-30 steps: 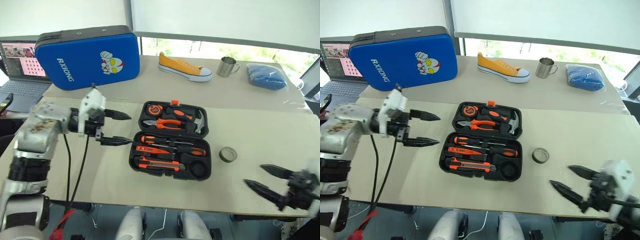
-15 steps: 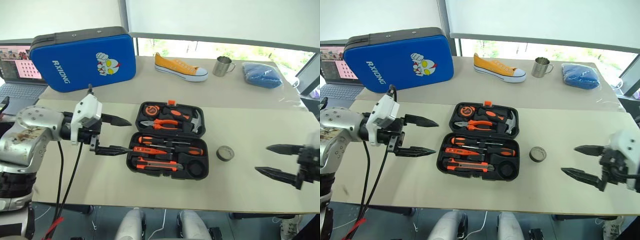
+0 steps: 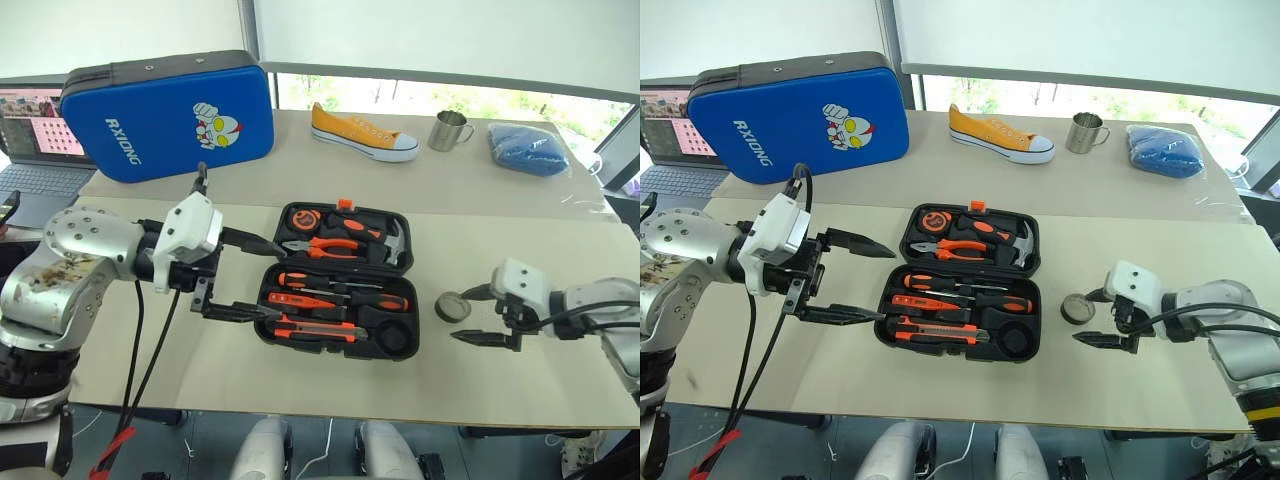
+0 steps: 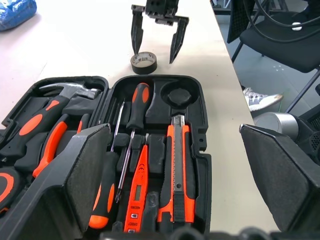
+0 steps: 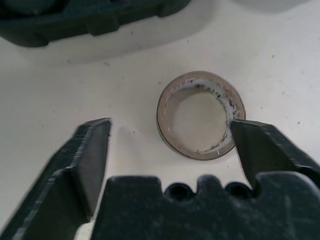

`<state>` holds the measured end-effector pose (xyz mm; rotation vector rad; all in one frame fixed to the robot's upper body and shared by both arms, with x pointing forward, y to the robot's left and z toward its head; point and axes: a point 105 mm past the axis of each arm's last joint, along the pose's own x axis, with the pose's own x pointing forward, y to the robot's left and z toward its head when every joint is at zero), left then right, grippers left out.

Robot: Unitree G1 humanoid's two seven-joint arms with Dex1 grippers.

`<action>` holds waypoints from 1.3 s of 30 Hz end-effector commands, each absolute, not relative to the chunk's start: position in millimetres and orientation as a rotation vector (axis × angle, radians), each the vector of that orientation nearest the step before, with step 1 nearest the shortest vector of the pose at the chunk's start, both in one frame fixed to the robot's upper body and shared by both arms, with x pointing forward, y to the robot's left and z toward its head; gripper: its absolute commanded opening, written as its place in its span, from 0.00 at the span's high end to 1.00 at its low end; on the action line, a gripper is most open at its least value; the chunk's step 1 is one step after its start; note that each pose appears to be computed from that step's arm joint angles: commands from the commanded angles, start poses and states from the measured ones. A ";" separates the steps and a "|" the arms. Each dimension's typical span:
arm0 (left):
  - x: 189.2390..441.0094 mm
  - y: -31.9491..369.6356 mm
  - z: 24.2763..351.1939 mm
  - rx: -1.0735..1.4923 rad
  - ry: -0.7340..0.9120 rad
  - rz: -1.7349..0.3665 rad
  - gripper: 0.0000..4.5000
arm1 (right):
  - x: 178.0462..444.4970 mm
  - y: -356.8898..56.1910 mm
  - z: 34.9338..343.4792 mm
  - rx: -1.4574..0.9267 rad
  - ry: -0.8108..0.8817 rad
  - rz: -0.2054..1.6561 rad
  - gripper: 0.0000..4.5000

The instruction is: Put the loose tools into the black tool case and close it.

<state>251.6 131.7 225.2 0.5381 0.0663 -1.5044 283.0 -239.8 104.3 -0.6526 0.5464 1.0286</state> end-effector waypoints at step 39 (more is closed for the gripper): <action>245.4 113.6 217.0 0.629 0.007 -1.576 0.00 | 236.1 -124.0 116.8 -0.822 0.272 1.373 0.99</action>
